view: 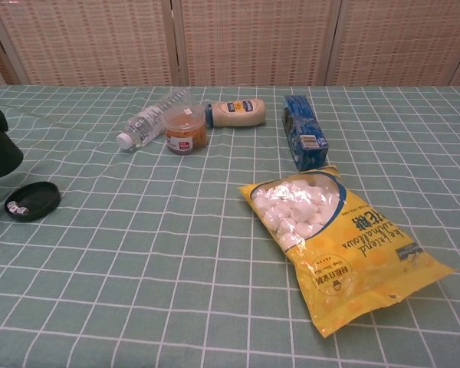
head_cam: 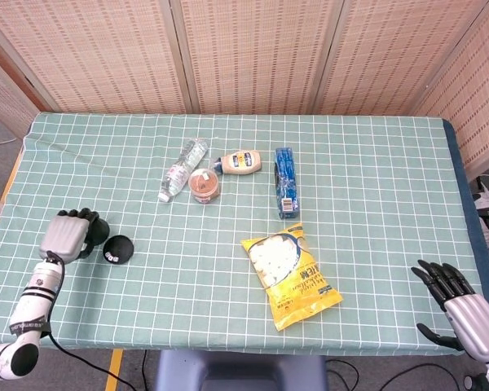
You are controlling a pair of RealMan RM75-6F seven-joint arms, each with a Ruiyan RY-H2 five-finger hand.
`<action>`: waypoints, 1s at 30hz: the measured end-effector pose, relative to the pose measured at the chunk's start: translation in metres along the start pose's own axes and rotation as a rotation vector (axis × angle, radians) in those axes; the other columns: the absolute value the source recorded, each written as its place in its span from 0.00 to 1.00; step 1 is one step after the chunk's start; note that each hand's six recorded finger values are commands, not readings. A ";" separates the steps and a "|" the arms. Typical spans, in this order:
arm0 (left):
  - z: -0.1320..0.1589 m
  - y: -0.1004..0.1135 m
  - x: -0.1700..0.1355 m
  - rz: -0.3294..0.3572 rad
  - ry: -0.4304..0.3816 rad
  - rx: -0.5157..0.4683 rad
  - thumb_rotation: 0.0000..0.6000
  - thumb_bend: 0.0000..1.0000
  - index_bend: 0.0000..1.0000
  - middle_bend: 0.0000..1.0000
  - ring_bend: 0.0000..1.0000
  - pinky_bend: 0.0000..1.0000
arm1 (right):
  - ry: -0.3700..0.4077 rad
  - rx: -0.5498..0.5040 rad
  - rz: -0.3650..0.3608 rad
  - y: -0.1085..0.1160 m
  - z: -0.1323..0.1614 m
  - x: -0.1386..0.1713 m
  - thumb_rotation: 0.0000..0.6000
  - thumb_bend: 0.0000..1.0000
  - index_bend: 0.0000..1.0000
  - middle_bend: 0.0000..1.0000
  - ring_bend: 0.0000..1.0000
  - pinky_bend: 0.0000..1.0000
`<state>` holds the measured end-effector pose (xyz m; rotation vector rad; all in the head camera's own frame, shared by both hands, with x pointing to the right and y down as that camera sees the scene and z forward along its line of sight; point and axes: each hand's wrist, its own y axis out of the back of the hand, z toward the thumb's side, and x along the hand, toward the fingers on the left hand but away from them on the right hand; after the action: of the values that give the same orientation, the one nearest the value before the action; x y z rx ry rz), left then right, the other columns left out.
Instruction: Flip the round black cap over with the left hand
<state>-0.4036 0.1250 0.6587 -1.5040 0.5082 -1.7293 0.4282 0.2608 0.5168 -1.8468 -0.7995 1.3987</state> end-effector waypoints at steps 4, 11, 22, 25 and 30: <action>-0.021 -0.014 0.010 -0.037 0.060 -0.019 1.00 0.38 0.35 0.33 0.28 0.31 | 0.002 -0.005 -0.012 0.001 0.000 0.001 1.00 0.17 0.00 0.00 0.00 0.00; -0.026 -0.037 0.013 -0.112 0.079 -0.058 1.00 0.38 0.16 0.17 0.24 0.33 | 0.004 -0.010 0.017 -0.005 0.001 0.000 1.00 0.17 0.00 0.00 0.00 0.00; -0.027 -0.041 0.005 -0.127 0.073 -0.061 1.00 0.38 0.00 0.00 0.00 0.27 | 0.015 -0.011 0.016 -0.007 0.004 0.000 1.00 0.17 0.00 0.00 0.00 0.00; -0.024 -0.036 0.000 -0.108 0.060 -0.071 1.00 0.38 0.00 0.00 0.00 0.24 | 0.015 -0.010 0.014 -0.007 0.004 -0.001 1.00 0.17 0.00 0.00 0.00 0.00; -0.012 -0.023 -0.026 0.019 -0.006 -0.131 1.00 0.43 0.00 0.00 0.00 0.14 | -0.005 -0.013 -0.011 -0.004 0.002 -0.001 1.00 0.17 0.00 0.00 0.00 0.00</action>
<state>-0.4213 0.1567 0.6564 -1.5898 0.6416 -1.7043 0.4258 0.2624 0.5208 -1.8468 -0.8219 1.3945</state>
